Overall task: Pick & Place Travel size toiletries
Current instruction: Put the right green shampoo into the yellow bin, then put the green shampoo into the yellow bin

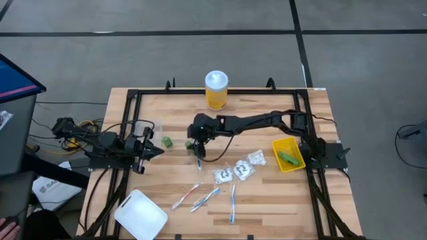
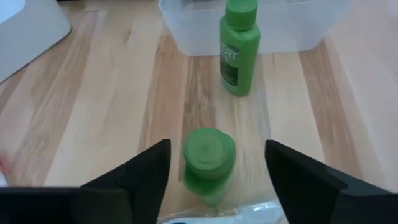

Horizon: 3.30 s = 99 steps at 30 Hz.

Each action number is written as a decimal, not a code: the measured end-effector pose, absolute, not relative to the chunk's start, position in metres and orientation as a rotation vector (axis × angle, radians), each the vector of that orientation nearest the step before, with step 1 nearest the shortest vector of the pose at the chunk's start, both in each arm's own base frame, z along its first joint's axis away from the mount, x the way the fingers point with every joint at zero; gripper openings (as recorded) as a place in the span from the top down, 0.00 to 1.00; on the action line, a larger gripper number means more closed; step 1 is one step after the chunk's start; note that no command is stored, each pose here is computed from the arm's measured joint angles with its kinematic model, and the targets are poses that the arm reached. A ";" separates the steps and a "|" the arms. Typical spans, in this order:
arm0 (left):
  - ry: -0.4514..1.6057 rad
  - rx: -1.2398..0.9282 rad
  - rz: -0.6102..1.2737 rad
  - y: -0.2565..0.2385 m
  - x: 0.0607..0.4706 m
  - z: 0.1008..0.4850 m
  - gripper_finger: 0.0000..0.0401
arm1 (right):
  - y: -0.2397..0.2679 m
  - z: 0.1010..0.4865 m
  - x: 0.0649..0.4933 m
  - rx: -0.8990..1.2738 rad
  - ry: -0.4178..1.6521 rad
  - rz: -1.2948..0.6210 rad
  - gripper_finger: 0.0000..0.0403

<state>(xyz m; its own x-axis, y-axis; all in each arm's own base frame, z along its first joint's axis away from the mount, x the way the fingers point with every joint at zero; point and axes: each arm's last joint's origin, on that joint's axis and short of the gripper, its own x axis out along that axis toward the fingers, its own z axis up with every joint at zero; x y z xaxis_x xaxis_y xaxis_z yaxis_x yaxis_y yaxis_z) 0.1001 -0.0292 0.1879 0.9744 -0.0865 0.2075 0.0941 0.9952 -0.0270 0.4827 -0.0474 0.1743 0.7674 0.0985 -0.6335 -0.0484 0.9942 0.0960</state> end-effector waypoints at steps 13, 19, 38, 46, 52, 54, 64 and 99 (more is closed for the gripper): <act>-0.207 -0.036 -0.091 -0.029 0.100 0.188 1.00 | -0.045 0.175 0.483 0.058 0.688 0.094 0.76; -0.207 -0.036 -0.091 -0.029 0.100 0.188 1.00 | -0.046 0.178 0.484 0.058 0.686 0.093 0.80; -0.206 -0.036 -0.092 -0.029 0.100 0.188 1.00 | -0.063 0.352 0.322 0.116 1.022 -0.132 0.80; -0.206 -0.036 -0.092 -0.029 0.100 0.188 1.00 | -0.035 0.368 0.255 0.177 1.322 -0.399 0.80; -0.206 -0.036 -0.092 -0.029 0.100 0.188 1.00 | -0.015 0.339 0.225 0.191 1.425 -0.464 0.80; -0.206 -0.035 -0.092 -0.029 0.100 0.188 1.00 | -0.011 0.321 0.214 0.202 1.482 -0.476 0.80; -0.206 -0.035 -0.091 -0.029 0.100 0.188 1.00 | -0.005 0.251 0.185 0.311 1.617 -0.434 0.80; -0.227 -0.127 0.010 -0.026 0.100 0.190 1.00 | -0.017 0.203 0.201 0.302 1.741 -0.289 0.53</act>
<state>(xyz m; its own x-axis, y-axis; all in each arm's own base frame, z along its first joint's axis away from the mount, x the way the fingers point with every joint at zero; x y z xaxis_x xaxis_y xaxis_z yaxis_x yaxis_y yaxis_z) 0.0999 -0.0259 0.1901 0.9743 0.0239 0.2238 0.0047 0.9920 -0.1265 0.2010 -0.0170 0.2026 -0.1834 0.0425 -0.9821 0.3572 0.9336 -0.0263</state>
